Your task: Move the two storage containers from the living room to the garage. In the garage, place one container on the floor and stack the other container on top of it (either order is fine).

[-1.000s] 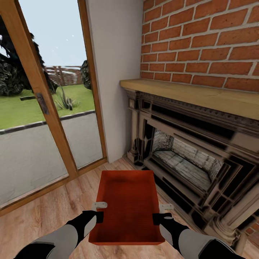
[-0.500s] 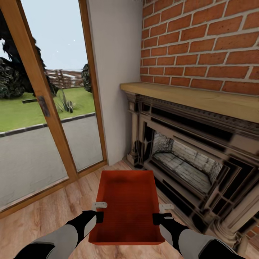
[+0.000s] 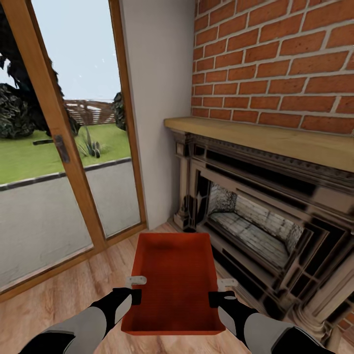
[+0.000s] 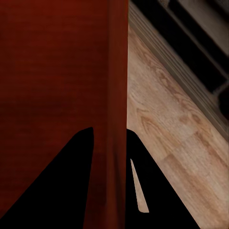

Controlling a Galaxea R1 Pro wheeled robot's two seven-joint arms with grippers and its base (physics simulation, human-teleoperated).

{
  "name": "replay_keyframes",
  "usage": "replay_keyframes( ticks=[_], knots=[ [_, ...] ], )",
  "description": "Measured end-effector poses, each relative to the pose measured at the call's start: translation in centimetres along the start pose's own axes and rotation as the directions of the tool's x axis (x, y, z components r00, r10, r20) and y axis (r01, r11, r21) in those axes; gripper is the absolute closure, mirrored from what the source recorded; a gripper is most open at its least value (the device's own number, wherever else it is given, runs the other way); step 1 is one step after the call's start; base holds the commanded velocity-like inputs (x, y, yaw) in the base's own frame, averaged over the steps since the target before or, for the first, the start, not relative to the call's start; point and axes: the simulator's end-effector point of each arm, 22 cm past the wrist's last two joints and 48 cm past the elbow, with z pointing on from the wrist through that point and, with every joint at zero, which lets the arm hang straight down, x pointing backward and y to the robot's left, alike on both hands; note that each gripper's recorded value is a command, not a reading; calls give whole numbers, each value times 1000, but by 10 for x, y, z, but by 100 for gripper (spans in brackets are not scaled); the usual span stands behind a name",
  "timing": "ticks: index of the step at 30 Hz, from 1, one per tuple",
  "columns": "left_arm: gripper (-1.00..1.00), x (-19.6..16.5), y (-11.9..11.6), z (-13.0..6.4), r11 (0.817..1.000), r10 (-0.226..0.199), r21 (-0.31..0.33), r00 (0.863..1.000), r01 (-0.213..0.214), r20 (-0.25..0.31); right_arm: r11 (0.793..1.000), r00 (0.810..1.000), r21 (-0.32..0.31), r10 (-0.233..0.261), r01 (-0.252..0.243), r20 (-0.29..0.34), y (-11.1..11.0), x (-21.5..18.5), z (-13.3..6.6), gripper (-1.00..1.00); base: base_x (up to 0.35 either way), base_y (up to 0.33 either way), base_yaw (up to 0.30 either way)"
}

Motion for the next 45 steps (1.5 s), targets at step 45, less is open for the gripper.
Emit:
replay_keyframes(
  ticks=[45],
  knots=[
    [100, -7, 0, -6, 1000, -3, 1, 1000, 3, 16, 1000, 1000, -1, -1, 1, 15, 0, -9, -5, 100, 0, 0, 21]
  ],
)
